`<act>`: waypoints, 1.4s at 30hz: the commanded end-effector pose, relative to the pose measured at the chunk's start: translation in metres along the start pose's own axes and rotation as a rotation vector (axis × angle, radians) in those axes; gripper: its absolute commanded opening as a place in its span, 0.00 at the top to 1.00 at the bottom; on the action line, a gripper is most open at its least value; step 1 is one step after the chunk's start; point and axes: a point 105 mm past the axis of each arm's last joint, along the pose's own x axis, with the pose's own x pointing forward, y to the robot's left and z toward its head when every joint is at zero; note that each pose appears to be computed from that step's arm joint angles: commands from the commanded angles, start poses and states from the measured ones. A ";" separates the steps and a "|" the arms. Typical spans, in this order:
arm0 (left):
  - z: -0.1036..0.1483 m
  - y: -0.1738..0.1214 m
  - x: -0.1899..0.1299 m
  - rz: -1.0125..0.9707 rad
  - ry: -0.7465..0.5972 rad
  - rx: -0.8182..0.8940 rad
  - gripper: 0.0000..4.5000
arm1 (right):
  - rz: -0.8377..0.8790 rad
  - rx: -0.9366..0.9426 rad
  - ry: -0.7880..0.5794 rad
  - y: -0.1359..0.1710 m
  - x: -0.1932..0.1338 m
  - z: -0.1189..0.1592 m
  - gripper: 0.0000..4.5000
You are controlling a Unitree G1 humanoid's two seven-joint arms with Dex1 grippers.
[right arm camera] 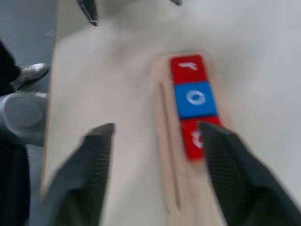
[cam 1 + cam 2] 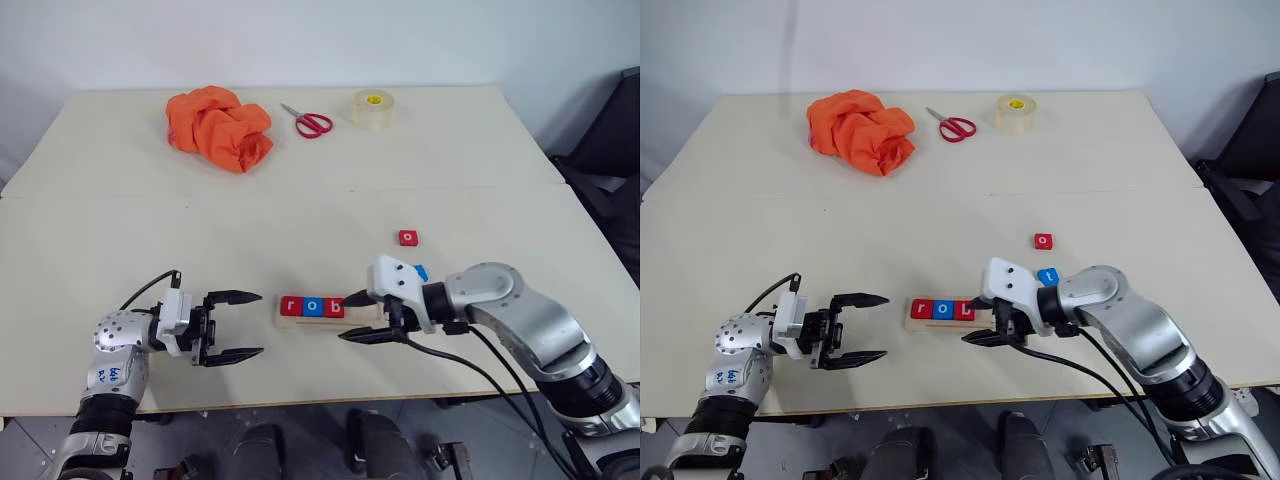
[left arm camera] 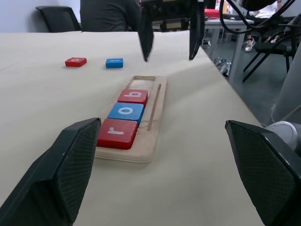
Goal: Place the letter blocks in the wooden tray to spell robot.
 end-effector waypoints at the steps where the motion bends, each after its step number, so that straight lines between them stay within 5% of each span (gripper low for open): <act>1: 0.002 0.000 -0.001 -0.016 -0.002 0.017 0.00 | -0.131 0.001 0.015 -0.017 -0.026 -0.007 0.04; 10: 0.000 0.002 0.001 -0.021 -0.008 0.003 0.00 | -0.606 0.175 0.015 -0.060 -0.104 -0.051 0.02; 18: 0.001 0.005 0.001 -0.021 -0.011 0.001 0.00 | -0.740 0.247 -0.013 -0.053 -0.131 -0.065 0.02; 32: 0.004 0.013 -0.001 -0.030 -0.002 0.010 0.00 | -0.767 0.268 -0.050 -0.054 -0.126 -0.063 0.02; 42: 0.008 0.010 0.000 -0.044 0.000 0.016 0.00 | -0.900 0.381 -0.190 -0.098 -0.081 -0.059 0.02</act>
